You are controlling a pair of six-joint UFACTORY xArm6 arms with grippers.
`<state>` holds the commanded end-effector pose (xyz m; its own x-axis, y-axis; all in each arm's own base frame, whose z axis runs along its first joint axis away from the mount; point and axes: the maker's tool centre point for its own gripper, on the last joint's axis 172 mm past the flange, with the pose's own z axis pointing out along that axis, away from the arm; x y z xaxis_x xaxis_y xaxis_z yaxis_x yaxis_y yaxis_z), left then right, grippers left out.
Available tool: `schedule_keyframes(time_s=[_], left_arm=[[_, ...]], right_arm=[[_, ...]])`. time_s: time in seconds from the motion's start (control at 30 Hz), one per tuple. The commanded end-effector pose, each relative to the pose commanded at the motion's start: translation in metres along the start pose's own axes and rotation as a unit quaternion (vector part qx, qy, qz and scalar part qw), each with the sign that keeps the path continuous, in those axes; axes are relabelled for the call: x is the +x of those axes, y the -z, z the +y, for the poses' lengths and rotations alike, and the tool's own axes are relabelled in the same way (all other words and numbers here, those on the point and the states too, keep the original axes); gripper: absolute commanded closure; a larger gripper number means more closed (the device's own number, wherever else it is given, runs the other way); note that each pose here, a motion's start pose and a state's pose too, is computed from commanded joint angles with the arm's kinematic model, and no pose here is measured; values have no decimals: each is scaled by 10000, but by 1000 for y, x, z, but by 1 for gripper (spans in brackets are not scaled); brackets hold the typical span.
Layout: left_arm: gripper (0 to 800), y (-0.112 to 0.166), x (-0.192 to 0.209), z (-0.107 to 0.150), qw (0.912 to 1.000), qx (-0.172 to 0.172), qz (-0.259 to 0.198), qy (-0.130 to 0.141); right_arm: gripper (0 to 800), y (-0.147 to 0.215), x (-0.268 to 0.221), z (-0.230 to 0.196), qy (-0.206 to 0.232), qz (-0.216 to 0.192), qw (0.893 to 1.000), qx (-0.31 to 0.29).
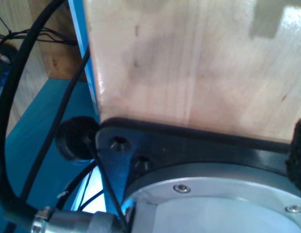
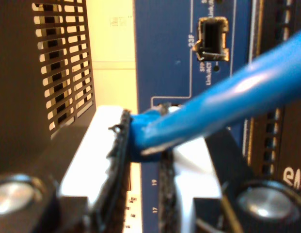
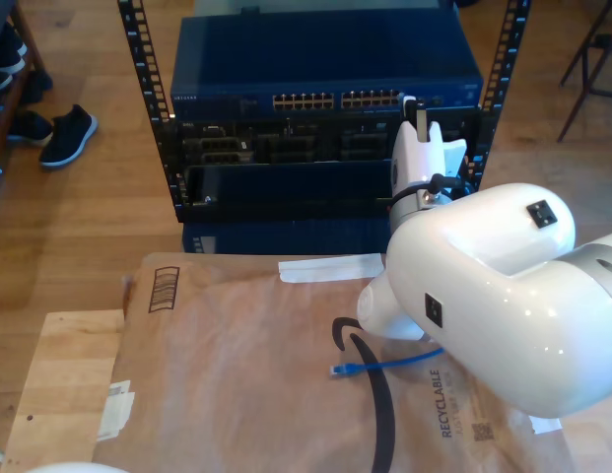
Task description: Grab the cable and plug it in
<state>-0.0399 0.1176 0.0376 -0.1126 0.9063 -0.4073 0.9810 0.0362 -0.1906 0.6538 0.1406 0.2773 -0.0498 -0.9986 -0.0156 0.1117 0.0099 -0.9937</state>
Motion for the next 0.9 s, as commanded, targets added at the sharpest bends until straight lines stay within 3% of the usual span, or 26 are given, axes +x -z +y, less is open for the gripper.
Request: schedule_keyframes(time_s=[0.9], left_arm=[[0,-1,0,0,10000,7,-6,-5]], right_arm=[[800,-4,3,4,3,21,10000,-11]])
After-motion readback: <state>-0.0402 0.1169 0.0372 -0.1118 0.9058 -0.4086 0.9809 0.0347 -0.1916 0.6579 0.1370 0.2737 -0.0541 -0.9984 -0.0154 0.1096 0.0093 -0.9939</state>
